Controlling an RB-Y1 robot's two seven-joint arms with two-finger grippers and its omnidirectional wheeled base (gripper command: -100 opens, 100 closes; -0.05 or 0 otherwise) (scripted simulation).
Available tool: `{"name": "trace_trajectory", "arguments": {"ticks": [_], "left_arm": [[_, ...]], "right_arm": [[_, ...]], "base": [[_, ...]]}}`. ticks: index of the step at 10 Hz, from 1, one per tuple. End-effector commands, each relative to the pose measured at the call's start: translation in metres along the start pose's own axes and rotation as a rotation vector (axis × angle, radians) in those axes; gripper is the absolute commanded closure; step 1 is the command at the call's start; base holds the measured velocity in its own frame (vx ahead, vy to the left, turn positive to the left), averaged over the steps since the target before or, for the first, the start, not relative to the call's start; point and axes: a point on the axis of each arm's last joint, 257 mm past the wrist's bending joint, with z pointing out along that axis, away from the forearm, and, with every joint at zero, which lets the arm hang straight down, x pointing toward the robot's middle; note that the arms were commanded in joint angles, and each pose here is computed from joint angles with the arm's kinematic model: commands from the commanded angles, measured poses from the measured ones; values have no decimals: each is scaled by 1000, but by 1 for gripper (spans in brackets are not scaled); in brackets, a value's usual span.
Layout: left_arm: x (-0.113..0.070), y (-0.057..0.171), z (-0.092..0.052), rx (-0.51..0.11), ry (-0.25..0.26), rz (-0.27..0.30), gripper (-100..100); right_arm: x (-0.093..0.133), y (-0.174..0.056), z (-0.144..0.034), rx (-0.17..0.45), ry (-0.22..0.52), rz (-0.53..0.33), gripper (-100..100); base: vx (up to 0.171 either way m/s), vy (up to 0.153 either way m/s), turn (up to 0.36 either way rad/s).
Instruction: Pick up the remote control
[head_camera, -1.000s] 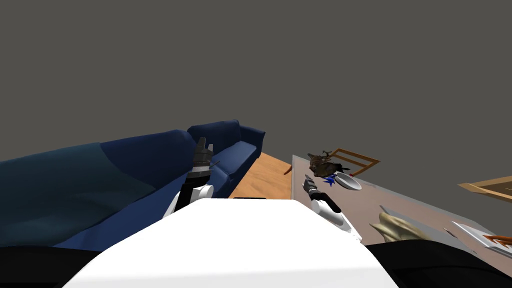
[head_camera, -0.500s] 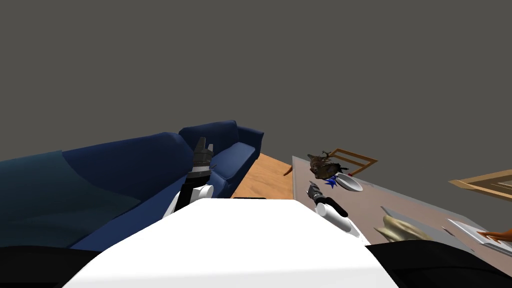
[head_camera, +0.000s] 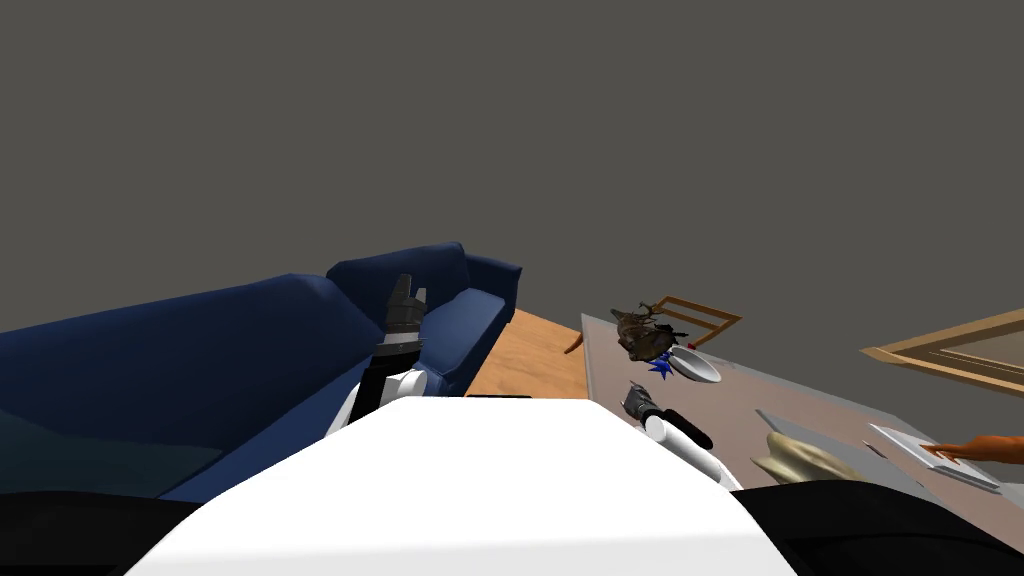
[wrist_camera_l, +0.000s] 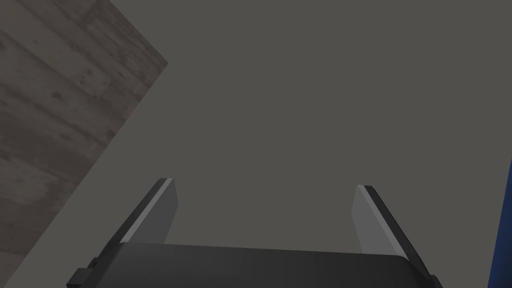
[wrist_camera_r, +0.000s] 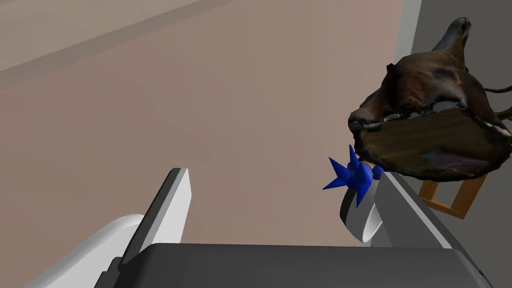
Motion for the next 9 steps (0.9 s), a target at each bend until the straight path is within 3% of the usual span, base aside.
{"name": "trace_trajectory", "arguments": {"ticks": [1,4,5,6,8,9], "left_arm": [[0,0,0,0,0,0,0],[0,0,0,0,0,0,0],[0,0,0,0,0,0,0],[0,0,0,0,0,0,0],[0,0,0,0,0,0,0],[0,0,0,0,0,0,0]], "right_arm": [[-15,-15,2,48,-25,37,-100],[-51,-55,-3,156,-87,175,-100],[-51,-58,-4,167,-85,175,-100],[-65,-77,-8,214,-112,246,-100],[-65,-79,-8,221,-113,247,-100],[-75,-97,-13,266,-133,316,-100]], "base": [[122,-10,-96],[139,-22,-144],[131,-4,-102],[141,-53,-184],[87,-21,-37],[105,-22,-188]]}}
